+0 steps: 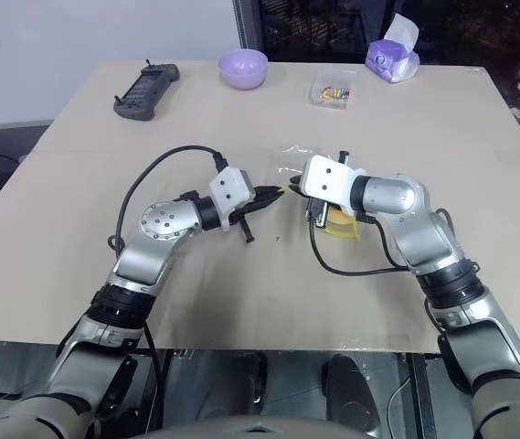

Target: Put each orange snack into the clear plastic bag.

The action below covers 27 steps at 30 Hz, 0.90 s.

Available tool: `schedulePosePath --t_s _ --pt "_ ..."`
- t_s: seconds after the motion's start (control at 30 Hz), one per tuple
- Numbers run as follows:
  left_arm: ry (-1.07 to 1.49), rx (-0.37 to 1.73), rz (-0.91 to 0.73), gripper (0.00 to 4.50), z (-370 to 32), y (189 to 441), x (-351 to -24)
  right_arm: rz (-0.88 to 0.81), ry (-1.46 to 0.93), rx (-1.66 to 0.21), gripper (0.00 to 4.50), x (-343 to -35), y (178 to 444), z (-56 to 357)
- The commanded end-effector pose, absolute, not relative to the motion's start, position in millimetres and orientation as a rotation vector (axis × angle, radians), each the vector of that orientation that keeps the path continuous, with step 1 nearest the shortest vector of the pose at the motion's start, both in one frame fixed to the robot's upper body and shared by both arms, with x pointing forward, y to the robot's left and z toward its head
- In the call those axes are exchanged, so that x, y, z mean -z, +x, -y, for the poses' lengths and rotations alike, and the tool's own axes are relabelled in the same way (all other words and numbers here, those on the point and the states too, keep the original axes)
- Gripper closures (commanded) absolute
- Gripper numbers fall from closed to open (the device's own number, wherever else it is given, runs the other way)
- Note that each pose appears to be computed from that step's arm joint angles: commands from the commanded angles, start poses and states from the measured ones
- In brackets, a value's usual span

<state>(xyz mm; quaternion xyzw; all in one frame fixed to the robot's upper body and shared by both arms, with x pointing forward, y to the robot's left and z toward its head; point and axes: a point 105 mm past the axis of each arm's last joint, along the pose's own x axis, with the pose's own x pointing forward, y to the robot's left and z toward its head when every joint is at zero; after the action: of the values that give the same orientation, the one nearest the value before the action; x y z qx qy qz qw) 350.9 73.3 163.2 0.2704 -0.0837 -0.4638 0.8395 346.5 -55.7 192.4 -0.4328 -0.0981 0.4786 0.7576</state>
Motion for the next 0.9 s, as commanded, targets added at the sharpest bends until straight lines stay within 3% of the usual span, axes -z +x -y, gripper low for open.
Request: schedulePosePath --t_s 0.03,0.2,0.33,0.67,0.8,0.9 --pt "0.587 0.980 0.244 4.50 -70.9 346.2 -178.0 0.265 -1.003 -1.025 4.27 -202.3 346.6 56.1" --pt "0.586 0.980 0.243 4.50 -70.7 346.4 -177.9 0.281 -1.024 -1.025 4.27 -203.1 346.9 56.6" --pt "0.587 0.980 0.241 4.50 -70.9 346.2 -176.7 0.288 -1.030 -1.019 3.12 -204.1 347.2 57.0" --pt "0.591 0.983 0.241 4.50 -71.4 345.9 -176.1 0.298 -1.034 -1.009 3.12 -206.3 348.7 55.6" --pt "0.594 0.984 0.244 4.50 -71.2 345.4 -176.4 0.297 -1.034 -1.014 4.47 -205.1 348.0 54.5" --pt "0.596 0.983 0.245 4.50 -71.3 345.7 -176.6 0.296 -1.035 -1.011 4.47 -205.2 348.9 54.2"
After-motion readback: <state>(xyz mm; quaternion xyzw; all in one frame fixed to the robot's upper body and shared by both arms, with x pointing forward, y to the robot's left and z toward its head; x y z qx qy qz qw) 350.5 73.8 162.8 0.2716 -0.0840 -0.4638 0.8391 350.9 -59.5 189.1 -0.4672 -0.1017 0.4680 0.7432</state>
